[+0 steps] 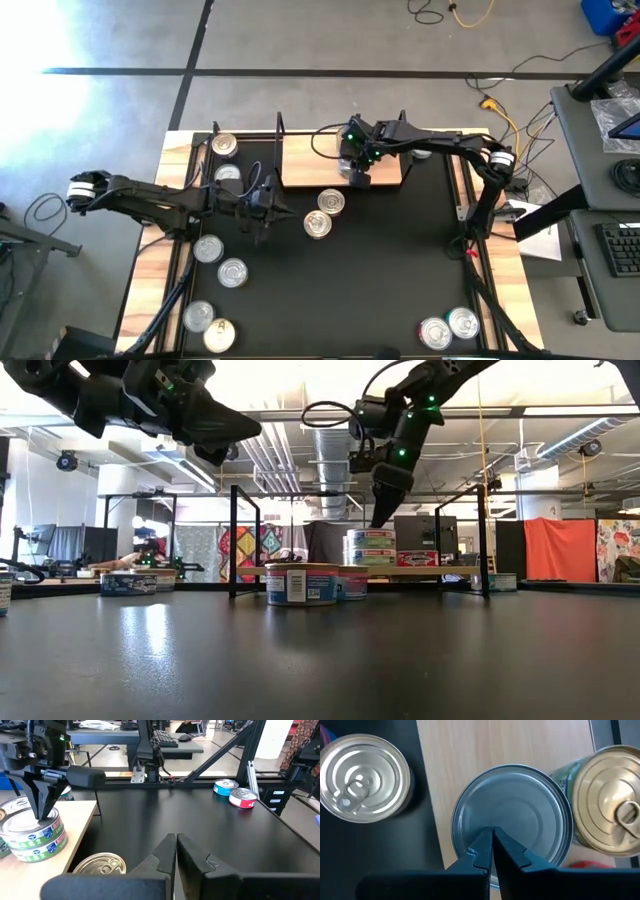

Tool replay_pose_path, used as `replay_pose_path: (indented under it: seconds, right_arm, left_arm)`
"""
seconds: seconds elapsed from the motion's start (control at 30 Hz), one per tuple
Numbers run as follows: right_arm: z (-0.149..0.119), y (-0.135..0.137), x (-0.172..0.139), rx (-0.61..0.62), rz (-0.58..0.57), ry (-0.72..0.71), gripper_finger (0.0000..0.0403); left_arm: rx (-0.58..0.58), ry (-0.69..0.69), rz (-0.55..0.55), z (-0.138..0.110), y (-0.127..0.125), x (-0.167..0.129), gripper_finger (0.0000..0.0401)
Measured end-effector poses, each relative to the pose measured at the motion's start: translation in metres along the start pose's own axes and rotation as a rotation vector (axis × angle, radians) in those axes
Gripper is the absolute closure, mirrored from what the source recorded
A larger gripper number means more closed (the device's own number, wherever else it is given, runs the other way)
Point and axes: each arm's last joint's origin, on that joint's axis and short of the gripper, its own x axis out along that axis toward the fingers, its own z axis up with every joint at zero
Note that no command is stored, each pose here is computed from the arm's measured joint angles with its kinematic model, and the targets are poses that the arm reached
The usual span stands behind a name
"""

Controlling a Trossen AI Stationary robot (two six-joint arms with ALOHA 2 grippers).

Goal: Stack canned seafood by type on shelf
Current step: Adjust the green tuna cans on the shelf, then stack the red tuna can on top of the other red tuna can on the shelf

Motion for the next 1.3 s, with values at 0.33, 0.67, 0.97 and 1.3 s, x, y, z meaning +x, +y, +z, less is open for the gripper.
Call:
replay_pose_path:
  seconds: [0.33, 0.67, 0.97, 1.3]
  right_arm:
    - [0.005, -0.002, -0.041, -0.041, -0.078, -0.134, 0.0394]
    - [0.004, 0.054, -0.124, -0.097, 0.043, -0.447, 0.0394]
    - [-0.034, 0.165, -0.125, -0.113, 0.167, -0.361, 0.0394]
    - [-0.090, 0.292, -0.129, -0.135, 0.314, -0.253, 0.0394]
  left_arm:
    - [0.043, -0.085, -0.051, 0.008, -0.022, 0.000, 0.0401]
    - [0.002, -0.107, 0.065, 0.002, -0.088, -0.004, 0.0401]
    - [-0.021, -0.172, -0.014, -0.016, -0.154, -0.001, 0.0401]
    - [-0.055, -0.162, -0.064, -0.047, -0.220, 0.046, 0.0401]
